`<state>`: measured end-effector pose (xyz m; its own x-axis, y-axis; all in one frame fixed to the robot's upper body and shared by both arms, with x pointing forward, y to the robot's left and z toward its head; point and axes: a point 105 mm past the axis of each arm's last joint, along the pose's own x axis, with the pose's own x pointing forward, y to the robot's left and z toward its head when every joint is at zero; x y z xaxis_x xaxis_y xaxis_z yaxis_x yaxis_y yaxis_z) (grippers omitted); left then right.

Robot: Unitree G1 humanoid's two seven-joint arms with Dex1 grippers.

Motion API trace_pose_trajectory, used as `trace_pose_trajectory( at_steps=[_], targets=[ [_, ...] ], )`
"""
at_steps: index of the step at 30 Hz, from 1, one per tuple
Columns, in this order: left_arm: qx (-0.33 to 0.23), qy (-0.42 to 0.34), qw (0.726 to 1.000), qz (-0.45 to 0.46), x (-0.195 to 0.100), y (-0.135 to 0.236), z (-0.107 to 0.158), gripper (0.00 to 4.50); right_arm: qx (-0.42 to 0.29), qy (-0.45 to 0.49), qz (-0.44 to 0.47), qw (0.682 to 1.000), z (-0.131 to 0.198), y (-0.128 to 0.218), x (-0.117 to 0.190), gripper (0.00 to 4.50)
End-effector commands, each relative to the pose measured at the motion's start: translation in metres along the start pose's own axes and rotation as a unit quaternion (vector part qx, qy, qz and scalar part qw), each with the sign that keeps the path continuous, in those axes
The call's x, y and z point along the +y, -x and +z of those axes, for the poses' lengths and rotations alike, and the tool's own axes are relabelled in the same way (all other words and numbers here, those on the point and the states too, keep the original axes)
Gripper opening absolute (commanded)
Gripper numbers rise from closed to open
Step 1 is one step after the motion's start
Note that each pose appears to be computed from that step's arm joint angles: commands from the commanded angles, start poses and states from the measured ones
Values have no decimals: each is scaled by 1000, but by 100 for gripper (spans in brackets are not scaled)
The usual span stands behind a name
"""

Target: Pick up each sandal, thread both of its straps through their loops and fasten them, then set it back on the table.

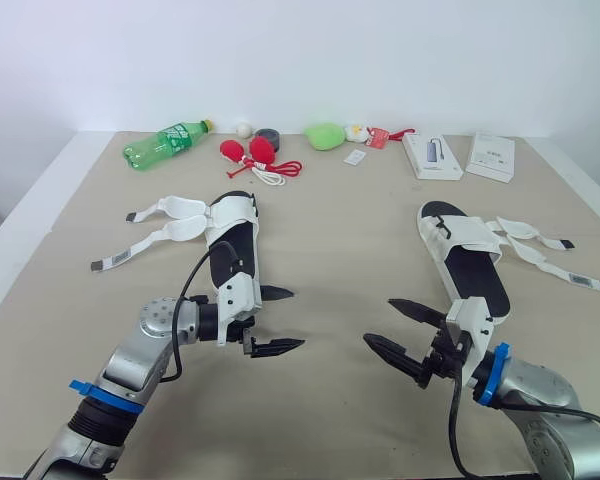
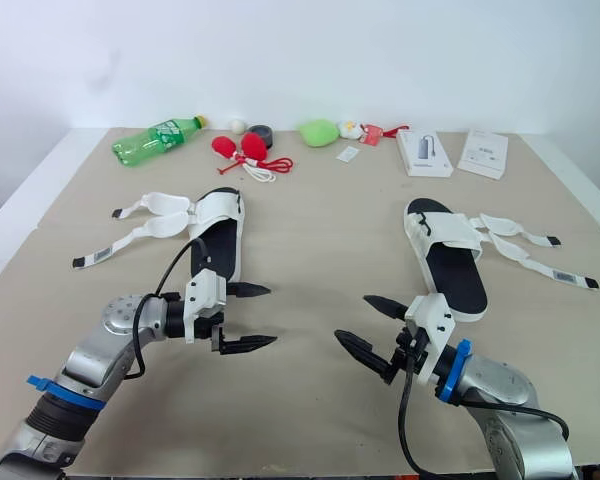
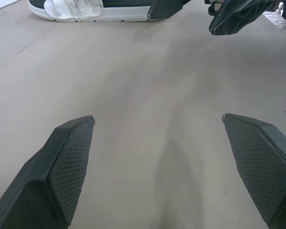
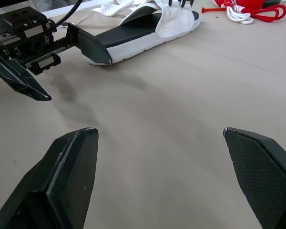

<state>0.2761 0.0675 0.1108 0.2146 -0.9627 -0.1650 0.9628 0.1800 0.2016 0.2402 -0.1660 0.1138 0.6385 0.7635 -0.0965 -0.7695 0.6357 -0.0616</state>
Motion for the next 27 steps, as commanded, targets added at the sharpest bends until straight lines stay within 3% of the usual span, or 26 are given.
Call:
trace_pose_trajectory(
  at_steps=[1, 6, 19, 22, 27],
  targets=[
    [-10, -9, 1000, 14, 3, 1, 6, 442, -25, 35, -17, 999, 15, 4, -4, 450],
    [-15, 18, 999, 30, 8, 11, 4, 442, -20, 44, -32, 998, 11, 10, -9, 450],
    [1, -13, 999, 52, 30, 40, 8, 442, -6, 44, -61, 997, 3, 34, -19, 450],
    [-21, -26, 999, 25, 22, 28, 20, 442, -11, 28, -97, 995, 5, 36, -28, 450],
    [-39, -25, 995, -89, -16, 1, 37, 442, -22, -8, -216, 976, 22, 34, -67, 450]
  ],
)
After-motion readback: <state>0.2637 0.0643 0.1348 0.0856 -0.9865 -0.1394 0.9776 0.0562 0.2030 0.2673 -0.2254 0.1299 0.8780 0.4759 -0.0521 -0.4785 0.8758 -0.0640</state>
